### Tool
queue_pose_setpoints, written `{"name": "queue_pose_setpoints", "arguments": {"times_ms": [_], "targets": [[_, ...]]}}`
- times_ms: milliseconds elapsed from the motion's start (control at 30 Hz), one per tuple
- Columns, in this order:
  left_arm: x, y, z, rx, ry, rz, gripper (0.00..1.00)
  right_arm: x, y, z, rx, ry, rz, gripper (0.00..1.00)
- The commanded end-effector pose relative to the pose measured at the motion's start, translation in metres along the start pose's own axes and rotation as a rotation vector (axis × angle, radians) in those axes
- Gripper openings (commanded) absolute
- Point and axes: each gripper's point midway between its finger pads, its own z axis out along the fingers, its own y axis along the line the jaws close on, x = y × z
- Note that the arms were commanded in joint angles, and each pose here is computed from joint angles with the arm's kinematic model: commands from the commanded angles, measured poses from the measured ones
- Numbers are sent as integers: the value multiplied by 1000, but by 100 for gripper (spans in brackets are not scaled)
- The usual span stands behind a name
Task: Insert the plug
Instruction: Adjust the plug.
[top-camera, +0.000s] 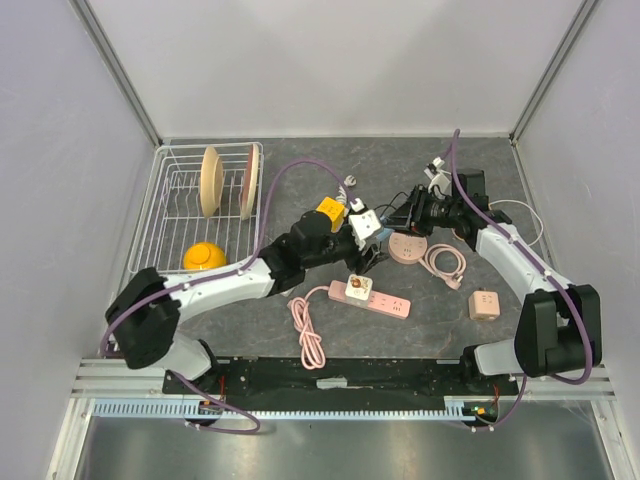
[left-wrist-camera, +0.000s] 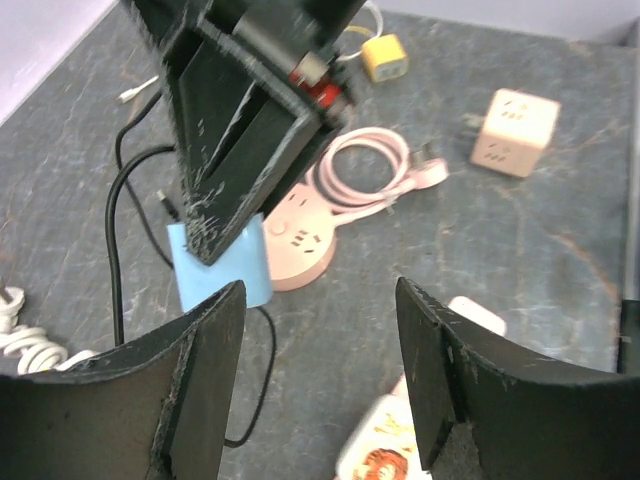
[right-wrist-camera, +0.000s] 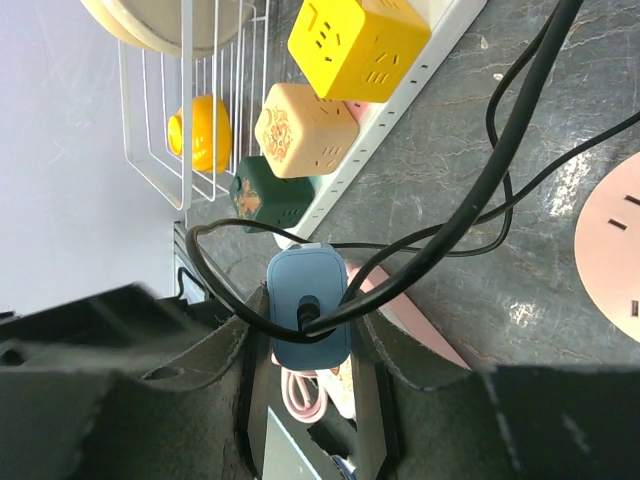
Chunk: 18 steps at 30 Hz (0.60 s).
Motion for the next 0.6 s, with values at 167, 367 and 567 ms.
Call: {"name": "queue_pose_setpoints", "arguments": {"times_ms": [167,367,567], "targets": [[7,56,32,-182,-24,105,63,-9,31,-15,-69,-46,-62,0],[10,62,33,-166,-22,104,68,-6,34,-17,-80,-43,-69,0],[10,55,42,-113,-23,86,72,-4,35,-16,-87,-33,-71,0]]}}
